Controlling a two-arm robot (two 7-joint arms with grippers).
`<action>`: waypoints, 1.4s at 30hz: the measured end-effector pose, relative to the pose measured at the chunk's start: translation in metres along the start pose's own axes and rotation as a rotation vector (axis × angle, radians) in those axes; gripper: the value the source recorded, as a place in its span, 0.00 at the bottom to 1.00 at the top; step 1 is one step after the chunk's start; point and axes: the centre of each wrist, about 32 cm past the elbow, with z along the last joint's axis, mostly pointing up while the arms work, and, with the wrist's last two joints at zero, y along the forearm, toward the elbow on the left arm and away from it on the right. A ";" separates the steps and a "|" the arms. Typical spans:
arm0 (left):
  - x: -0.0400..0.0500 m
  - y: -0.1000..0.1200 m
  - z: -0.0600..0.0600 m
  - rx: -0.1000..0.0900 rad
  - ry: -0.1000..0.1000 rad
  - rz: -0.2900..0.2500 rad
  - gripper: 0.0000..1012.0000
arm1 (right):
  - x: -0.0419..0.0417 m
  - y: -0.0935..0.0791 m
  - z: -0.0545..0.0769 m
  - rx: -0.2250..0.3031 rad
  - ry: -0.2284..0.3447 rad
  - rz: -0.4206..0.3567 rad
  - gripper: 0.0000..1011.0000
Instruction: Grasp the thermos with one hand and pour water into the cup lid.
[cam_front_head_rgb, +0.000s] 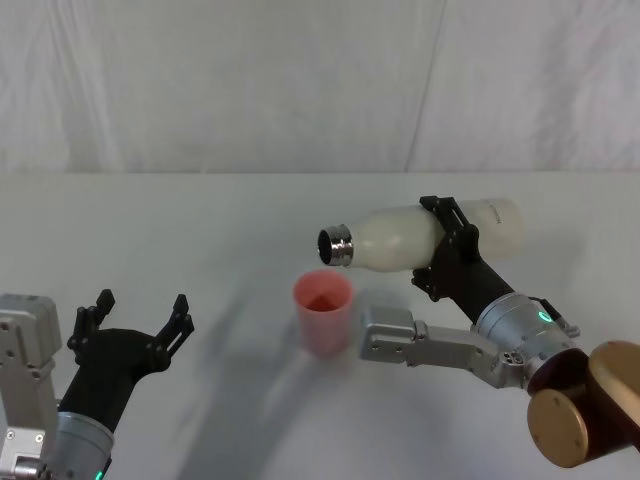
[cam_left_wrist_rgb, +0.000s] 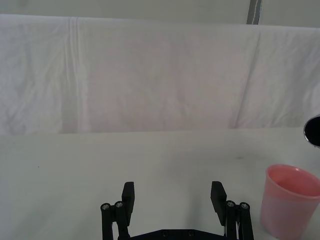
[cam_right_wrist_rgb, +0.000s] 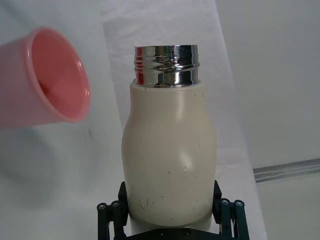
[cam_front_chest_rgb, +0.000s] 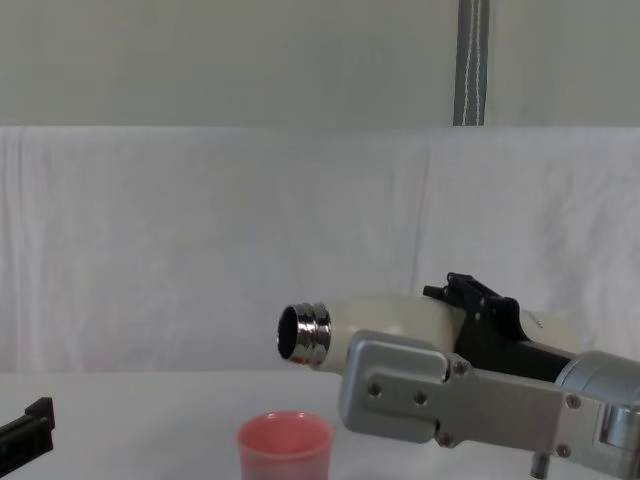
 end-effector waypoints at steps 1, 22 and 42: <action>0.0000 0.000 0.000 0.000 0.000 0.000 0.99 | 0.0004 0.000 0.001 0.003 0.003 -0.001 0.94; 0.0000 0.000 0.000 0.000 0.000 0.000 0.99 | 0.0132 -0.008 0.005 0.038 0.128 -0.004 0.94; 0.0000 0.000 0.000 0.000 0.000 0.000 0.99 | 0.0333 -0.014 -0.008 0.087 0.616 0.018 0.94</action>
